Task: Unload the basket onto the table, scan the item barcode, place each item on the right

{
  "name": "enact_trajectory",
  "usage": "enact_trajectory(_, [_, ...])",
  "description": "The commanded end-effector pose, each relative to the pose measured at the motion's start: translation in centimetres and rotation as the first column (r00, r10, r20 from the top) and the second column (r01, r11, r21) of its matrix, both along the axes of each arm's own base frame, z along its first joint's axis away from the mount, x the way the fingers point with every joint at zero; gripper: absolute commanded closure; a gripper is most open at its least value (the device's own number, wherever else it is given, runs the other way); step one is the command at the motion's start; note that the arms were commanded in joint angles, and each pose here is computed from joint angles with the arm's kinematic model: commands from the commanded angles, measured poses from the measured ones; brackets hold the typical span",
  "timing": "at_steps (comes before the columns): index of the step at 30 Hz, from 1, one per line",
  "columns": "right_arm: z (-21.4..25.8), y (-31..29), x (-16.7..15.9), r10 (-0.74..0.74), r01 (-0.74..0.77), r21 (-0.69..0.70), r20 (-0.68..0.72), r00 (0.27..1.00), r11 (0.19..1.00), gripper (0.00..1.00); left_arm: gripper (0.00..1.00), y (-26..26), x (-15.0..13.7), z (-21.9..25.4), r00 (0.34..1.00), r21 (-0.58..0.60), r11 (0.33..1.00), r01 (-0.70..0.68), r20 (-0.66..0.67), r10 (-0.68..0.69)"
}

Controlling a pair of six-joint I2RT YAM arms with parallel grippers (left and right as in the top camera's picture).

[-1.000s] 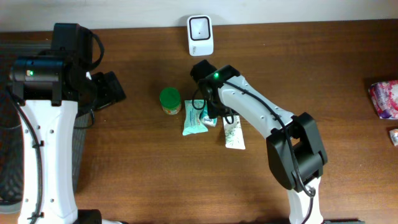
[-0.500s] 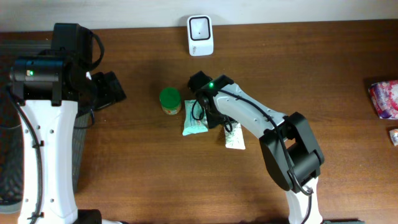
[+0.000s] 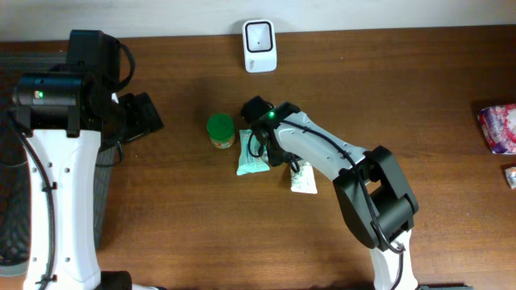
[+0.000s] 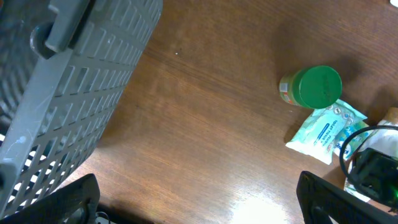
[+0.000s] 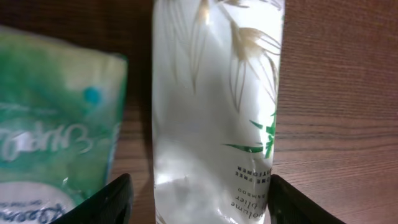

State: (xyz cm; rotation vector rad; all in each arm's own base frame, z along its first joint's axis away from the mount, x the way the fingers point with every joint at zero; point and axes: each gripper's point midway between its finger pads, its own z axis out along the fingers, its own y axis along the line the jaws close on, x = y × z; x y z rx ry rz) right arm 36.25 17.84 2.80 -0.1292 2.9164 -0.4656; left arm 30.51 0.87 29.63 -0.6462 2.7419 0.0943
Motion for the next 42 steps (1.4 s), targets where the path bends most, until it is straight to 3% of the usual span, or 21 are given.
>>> enact_trajectory(1, [-0.6,0.8,-0.5,0.022,-0.021,-0.036,0.018,1.0,0.999,0.37,0.01,0.1,-0.2,0.7,1.0,-0.006,1.0,-0.015,0.027,0.016])
enact_trajectory(6, [-1.2,-0.4,-0.3,-0.02,0.026,-0.079,0.067,0.998,0.997,0.38,0.01,0.1,-0.2,0.7,0.999,-0.006,1.0,-0.015,0.028,0.016])
enact_trajectory(10, [-0.9,-1.1,0.1,-0.019,0.03,-0.117,0.093,0.995,0.993,0.56,0.01,0.1,-0.2,0.7,1.0,-0.006,1.0,-0.015,0.027,0.016])
enact_trajectory(19, [-0.9,-7.1,1.2,-0.142,0.146,-0.146,0.038,0.989,0.978,0.54,0.01,0.1,-0.2,0.7,0.999,-0.006,1.0,-0.015,0.028,0.016])
enact_trajectory(21, [-1.1,-7.5,1.1,-0.11,0.107,-0.124,-0.024,0.994,0.987,0.54,0.01,0.1,-0.2,0.7,1.0,-0.005,1.0,-0.016,0.027,0.016])
enact_trajectory(26, [2.8,-7.0,0.8,-0.114,0.104,-0.103,-0.1,0.988,0.989,0.46,0.01,0.1,-0.2,0.7,1.0,-0.006,1.0,-0.015,0.027,0.016])
enact_trajectory(32, [1.9,-3.0,1.1,-0.04,0.039,-0.031,-0.05,0.998,0.999,0.45,0.01,0.1,-0.2,0.7,1.0,-0.006,1.0,-0.015,0.027,0.016])
enact_trajectory(35, [2.0,-4.6,1.6,-0.089,0.09,-0.117,0.019,0.996,0.989,0.34,0.01,0.1,-0.2,0.7,1.0,-0.006,1.0,-0.015,0.027,0.016])
enact_trajectory(42, [0.0,-5.6,1.3,-0.097,0.099,-0.133,0.027,0.995,0.986,0.12,0.01,0.1,-0.2,0.7,1.0,-0.006,1.0,-0.015,0.027,0.016])
